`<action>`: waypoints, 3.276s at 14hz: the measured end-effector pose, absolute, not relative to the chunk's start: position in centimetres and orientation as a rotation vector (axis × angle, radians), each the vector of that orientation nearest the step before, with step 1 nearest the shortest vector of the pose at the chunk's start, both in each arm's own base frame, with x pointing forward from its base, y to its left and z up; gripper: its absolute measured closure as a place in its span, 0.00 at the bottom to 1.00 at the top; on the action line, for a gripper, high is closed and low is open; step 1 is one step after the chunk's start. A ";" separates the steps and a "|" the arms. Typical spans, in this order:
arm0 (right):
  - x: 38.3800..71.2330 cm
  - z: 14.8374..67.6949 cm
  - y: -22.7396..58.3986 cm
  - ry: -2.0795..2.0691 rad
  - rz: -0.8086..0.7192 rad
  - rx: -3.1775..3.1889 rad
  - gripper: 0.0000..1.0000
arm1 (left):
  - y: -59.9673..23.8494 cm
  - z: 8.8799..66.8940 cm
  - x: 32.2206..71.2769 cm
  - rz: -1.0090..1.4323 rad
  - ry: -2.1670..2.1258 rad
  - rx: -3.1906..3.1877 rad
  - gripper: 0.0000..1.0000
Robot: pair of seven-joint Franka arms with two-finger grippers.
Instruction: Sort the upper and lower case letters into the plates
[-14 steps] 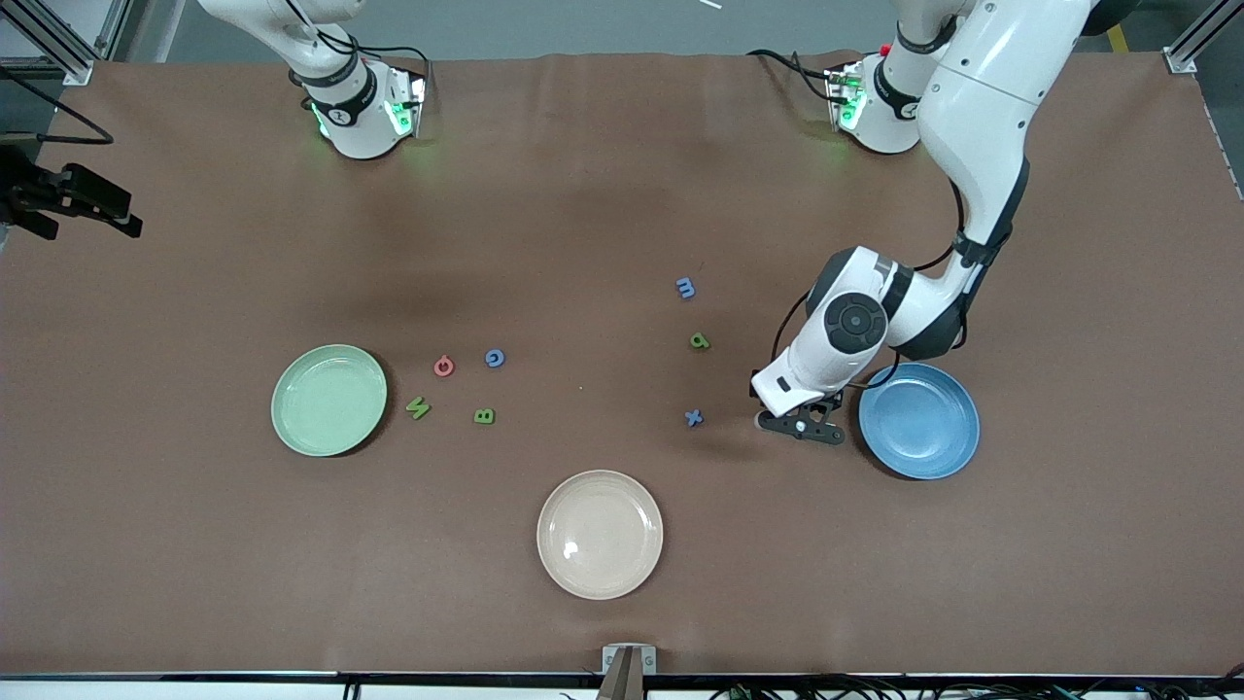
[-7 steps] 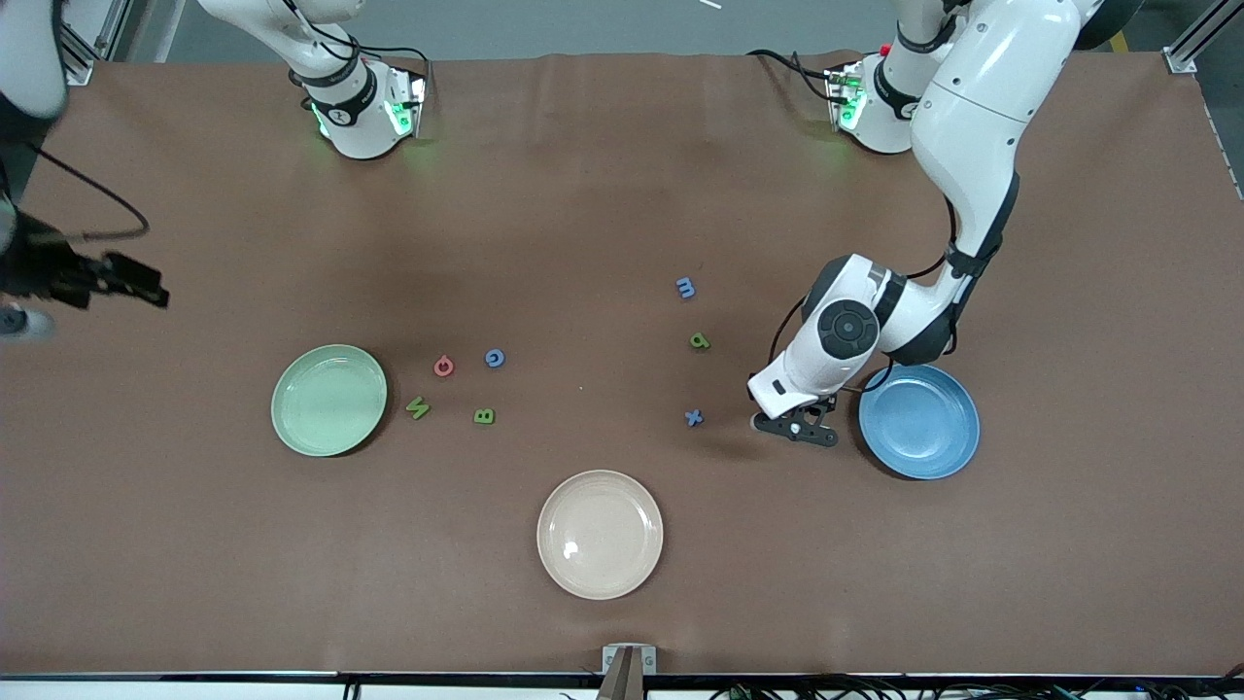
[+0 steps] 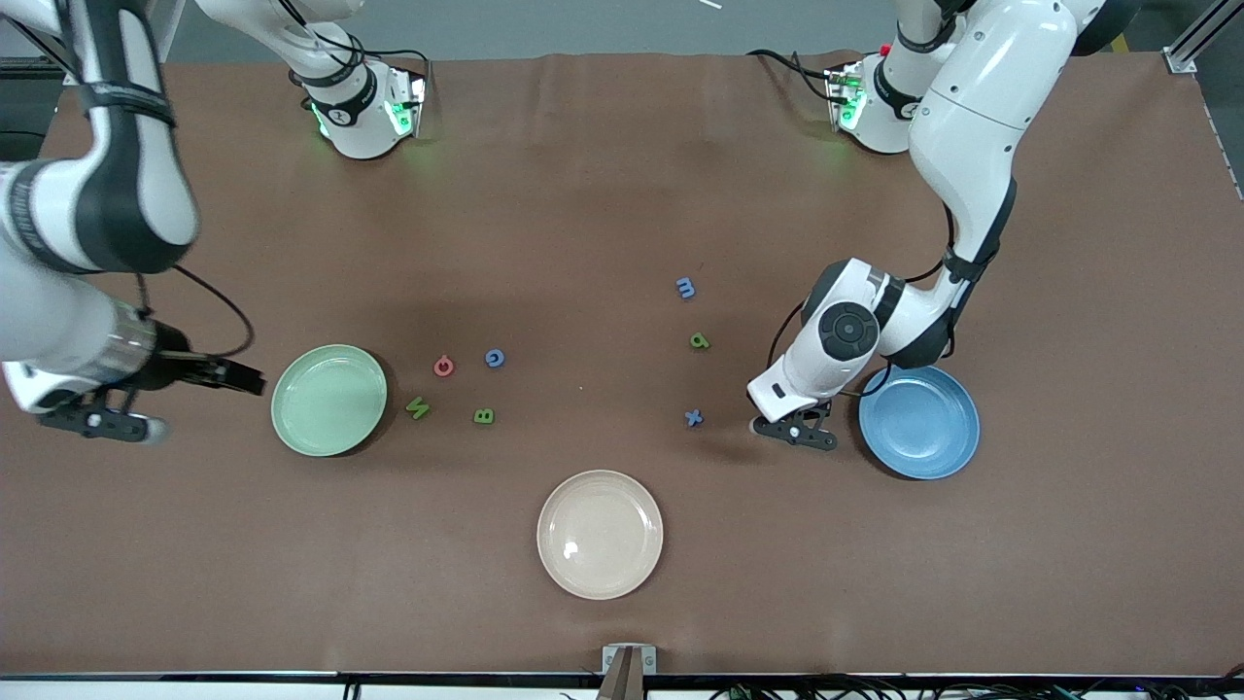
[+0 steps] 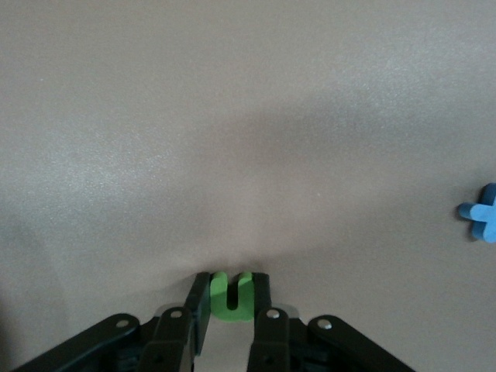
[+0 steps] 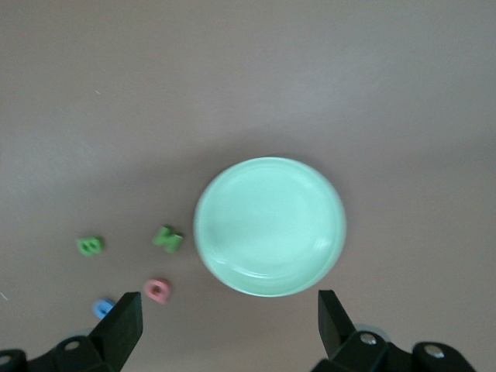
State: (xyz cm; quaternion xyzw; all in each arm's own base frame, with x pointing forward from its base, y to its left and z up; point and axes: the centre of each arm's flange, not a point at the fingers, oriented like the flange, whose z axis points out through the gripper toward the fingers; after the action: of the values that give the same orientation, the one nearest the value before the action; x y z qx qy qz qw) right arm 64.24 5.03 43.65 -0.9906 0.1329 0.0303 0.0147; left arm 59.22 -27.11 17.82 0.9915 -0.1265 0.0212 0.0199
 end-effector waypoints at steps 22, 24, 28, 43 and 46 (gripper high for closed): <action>61.7 18.8 26.9 0.824 0.021 -2.989 0.10 | -22.9 27.6 62.7 0.023 0.065 3.060 0.00; 61.4 18.4 26.7 0.664 0.027 -3.033 0.10 | -29.6 27.8 61.5 0.027 0.161 3.029 0.01; 61.0 18.0 26.8 0.319 0.037 -3.093 0.12 | -38.7 24.6 60.4 -0.007 0.344 2.988 0.04; 60.6 17.8 27.5 0.120 0.021 -3.111 0.51 | -41.3 17.5 59.2 -0.019 0.508 3.076 0.47; 60.8 17.9 26.9 0.107 0.019 -3.112 0.61 | -41.2 17.7 59.4 -0.021 0.519 3.079 0.68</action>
State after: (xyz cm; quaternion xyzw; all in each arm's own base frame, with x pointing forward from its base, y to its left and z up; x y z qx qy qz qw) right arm 60.85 26.87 17.91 -0.9993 0.0344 0.0060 0.0136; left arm 59.43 -41.23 17.66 0.9860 0.1662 -0.0067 0.0095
